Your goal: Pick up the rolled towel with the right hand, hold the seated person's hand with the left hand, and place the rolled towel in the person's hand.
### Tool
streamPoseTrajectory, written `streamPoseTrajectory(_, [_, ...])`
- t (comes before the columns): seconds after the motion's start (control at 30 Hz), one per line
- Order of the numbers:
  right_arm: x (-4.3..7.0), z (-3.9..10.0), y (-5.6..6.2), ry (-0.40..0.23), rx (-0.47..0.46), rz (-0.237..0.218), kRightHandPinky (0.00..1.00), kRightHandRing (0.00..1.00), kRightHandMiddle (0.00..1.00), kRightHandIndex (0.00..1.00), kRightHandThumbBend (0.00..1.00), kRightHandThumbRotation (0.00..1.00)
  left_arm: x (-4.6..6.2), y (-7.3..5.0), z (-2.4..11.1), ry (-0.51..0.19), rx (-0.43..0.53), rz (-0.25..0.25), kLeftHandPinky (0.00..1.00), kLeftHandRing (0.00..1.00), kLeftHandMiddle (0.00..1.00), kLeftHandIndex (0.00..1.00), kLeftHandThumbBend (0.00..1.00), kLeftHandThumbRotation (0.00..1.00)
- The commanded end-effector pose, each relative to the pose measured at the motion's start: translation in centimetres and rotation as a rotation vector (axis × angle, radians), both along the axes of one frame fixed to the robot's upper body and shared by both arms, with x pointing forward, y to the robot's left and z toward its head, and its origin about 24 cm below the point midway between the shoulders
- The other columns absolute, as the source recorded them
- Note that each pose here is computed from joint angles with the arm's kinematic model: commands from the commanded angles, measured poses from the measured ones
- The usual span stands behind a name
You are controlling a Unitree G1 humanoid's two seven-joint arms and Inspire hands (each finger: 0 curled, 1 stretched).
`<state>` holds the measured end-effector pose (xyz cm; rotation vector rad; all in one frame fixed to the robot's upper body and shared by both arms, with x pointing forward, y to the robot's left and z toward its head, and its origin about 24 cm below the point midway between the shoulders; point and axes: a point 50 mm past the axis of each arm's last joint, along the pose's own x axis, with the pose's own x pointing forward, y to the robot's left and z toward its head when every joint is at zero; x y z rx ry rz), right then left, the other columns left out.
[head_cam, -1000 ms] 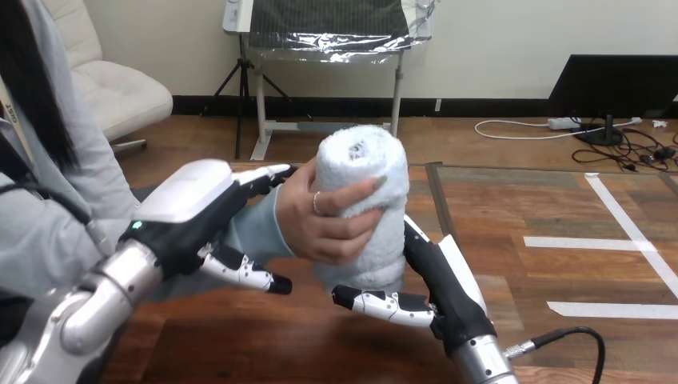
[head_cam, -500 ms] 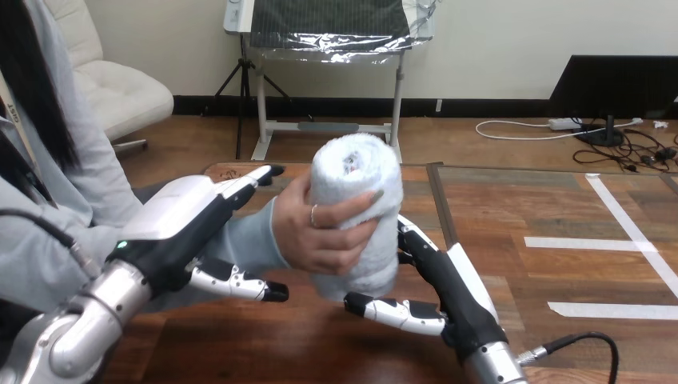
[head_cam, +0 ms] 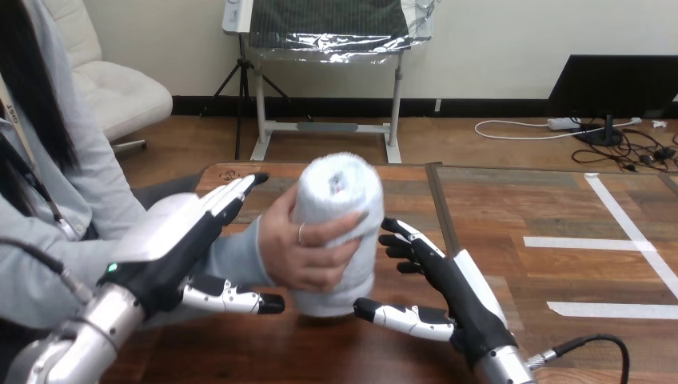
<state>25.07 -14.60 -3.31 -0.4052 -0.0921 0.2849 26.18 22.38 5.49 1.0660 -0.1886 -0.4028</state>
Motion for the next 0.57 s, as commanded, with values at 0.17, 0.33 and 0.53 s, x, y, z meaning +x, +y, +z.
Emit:
streamPoseTrajectory(0.17, [1.3, 1.8, -0.5, -0.070, 0.001, -0.002, 0.82, 0.86, 0.87, 0.92, 0.92, 0.45, -0.6, -0.3, 0.3, -0.072, -0.055, 0.014, 0.94, 1.00, 1.00, 1.00, 1.00, 0.56])
streamPoseTrajectory(0.33, [1.2, 1.9, -0.8, -0.073, -0.005, -0.007, 0.84, 0.89, 0.90, 0.94, 0.91, 0.49, -1.1, -0.4, -0.1, -0.082, -0.094, 0.033, 0.96, 1.00, 1.00, 1.00, 1.00, 0.61])
streamPoseTrajectory(0.53, [1.2, 2.0, -1.1, -0.085, -0.008, -0.011, 0.85, 0.90, 0.92, 0.96, 0.89, 0.56, -1.7, -0.7, -0.4, -0.127, -0.135, 0.042, 0.96, 1.00, 1.00, 1.00, 1.00, 0.66])
